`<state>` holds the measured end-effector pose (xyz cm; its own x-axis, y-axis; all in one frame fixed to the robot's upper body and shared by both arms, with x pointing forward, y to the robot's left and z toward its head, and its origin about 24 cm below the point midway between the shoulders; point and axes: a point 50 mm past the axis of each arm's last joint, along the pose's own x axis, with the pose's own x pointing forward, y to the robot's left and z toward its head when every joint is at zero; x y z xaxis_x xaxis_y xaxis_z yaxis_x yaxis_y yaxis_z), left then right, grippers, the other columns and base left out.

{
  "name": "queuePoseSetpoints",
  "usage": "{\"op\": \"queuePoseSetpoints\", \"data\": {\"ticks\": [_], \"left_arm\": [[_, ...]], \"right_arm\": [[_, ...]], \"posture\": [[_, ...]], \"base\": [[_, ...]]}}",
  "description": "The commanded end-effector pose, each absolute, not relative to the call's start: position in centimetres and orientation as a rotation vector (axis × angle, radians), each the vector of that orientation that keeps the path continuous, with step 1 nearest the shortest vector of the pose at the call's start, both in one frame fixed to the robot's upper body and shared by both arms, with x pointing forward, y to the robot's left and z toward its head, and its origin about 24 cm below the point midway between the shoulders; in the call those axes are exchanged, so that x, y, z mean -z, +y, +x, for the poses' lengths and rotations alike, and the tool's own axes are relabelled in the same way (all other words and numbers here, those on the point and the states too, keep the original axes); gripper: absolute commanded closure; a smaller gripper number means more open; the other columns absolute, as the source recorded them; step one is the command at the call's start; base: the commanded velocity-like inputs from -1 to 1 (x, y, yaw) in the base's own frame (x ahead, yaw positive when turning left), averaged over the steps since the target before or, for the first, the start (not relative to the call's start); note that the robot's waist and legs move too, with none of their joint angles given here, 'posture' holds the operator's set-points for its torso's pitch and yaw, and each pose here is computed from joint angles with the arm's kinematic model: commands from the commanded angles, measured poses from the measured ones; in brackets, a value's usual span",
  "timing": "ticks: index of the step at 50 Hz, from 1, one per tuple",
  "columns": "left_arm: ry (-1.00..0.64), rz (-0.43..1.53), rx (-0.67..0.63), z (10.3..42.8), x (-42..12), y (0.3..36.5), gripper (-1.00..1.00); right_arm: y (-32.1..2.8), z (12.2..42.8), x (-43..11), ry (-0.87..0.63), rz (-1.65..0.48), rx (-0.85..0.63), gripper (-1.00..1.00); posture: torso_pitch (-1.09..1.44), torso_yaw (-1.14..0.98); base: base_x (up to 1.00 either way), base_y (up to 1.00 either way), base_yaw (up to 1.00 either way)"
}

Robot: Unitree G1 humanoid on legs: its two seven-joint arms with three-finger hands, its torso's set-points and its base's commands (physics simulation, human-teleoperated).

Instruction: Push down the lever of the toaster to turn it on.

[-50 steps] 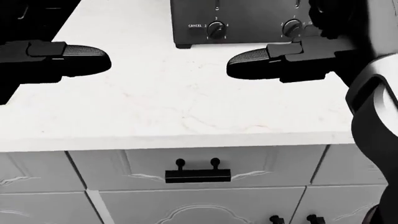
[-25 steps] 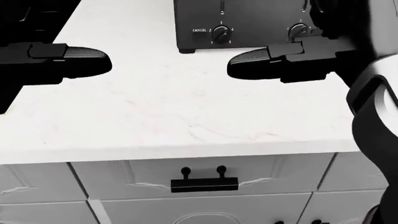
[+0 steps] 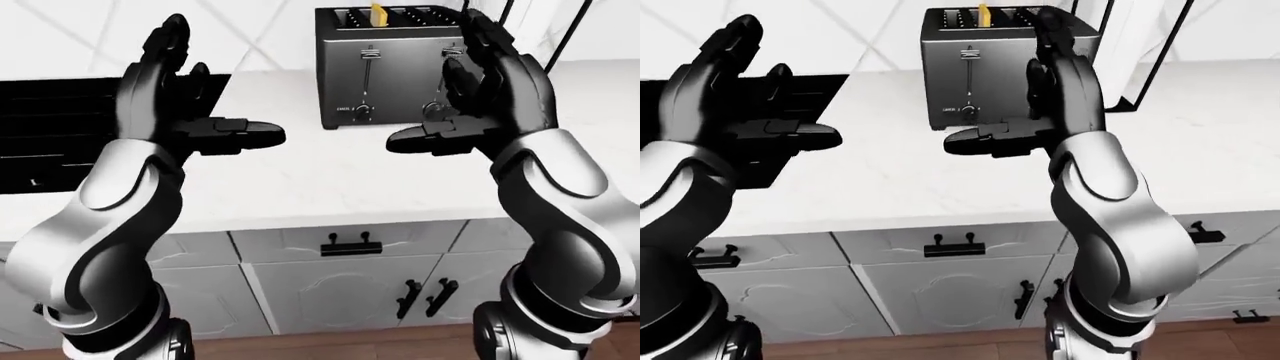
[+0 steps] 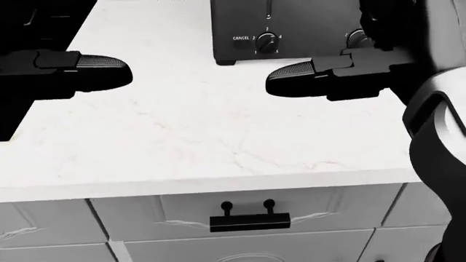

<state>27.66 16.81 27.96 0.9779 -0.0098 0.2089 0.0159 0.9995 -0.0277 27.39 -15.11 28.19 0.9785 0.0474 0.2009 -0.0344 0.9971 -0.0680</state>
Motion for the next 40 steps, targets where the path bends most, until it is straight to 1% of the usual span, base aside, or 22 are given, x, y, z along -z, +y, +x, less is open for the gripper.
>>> {"op": "queuePoseSetpoints", "data": {"ticks": [1, 40], "left_arm": [[-0.310, -0.038, -0.019, 26.99, -29.71, 17.39, -1.00], [-0.313, -0.038, -0.018, 26.82, -29.87, 17.36, -1.00]], "right_arm": [[-14.59, 26.77, -29.80, -0.302, -0.066, -0.065, -1.00], [-14.55, 26.55, -30.05, -0.307, -0.066, -0.066, -1.00]], "posture": [[0.00, 0.00], [0.00, 0.00]], "base": [[0.03, 0.07, 0.00], [0.04, 0.08, 0.00]]}}
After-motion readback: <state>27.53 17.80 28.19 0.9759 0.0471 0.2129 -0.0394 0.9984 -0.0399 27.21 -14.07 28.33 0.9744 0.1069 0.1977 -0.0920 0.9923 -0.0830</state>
